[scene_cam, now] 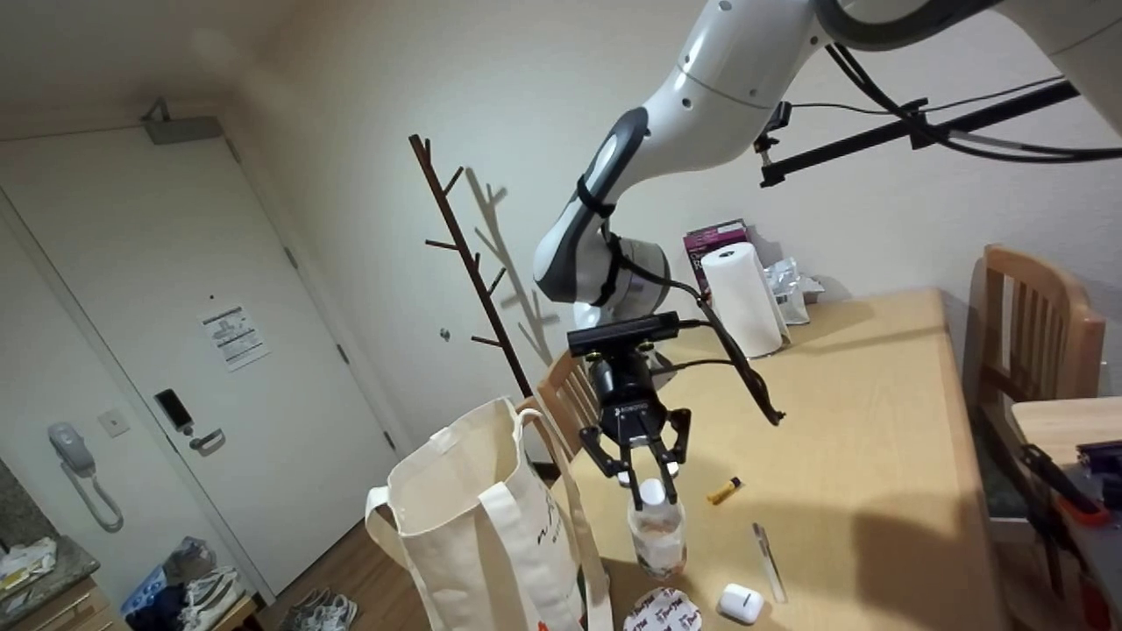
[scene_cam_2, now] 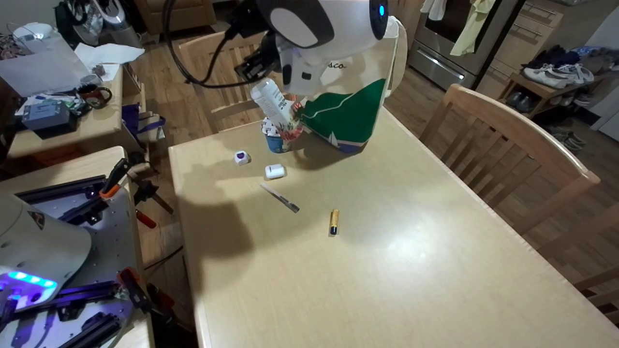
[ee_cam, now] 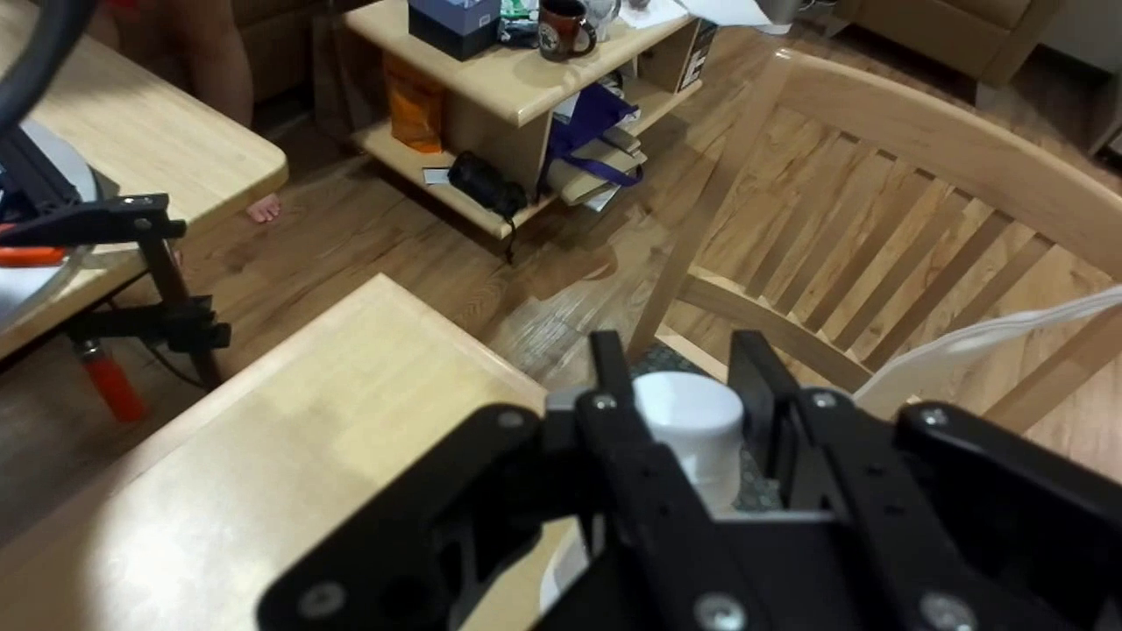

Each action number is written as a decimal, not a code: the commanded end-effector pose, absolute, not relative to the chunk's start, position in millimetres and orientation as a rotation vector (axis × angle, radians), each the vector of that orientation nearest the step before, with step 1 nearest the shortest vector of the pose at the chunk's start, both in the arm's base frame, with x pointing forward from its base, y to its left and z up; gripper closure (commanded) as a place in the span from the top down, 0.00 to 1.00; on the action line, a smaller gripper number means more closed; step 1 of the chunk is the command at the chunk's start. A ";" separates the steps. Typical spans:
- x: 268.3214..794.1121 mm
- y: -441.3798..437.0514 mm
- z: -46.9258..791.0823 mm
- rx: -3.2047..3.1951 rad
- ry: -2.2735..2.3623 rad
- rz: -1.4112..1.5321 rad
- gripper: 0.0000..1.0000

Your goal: Put the bottle upright

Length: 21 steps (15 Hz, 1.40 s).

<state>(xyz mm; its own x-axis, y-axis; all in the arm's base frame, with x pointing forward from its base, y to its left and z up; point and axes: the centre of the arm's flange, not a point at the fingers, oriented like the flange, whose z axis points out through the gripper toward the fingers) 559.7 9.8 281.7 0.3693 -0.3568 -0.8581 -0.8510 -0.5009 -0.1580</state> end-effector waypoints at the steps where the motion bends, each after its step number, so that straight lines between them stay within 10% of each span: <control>1: 558.8 9.5 282.3 -2.023 1.042 1.059 0.33; 2: 558.6 9.7 283.3 -2.020 1.042 1.058 0.33; 3: 557.5 5.6 286.2 -1.973 1.126 1.063 0.08; 13: 463.4 -63.9 252.4 -1.476 1.401 0.913 0.08; 14: 488.2 -65.0 250.2 -1.553 1.399 0.985 0.33; 16: 475.2 -70.8 243.3 -1.497 1.415 0.960 0.33; 17: 472.8 -70.9 243.1 -1.491 1.418 0.959 0.08; 21: 480.4 -90.7 248.3 -1.500 1.267 0.936 0.08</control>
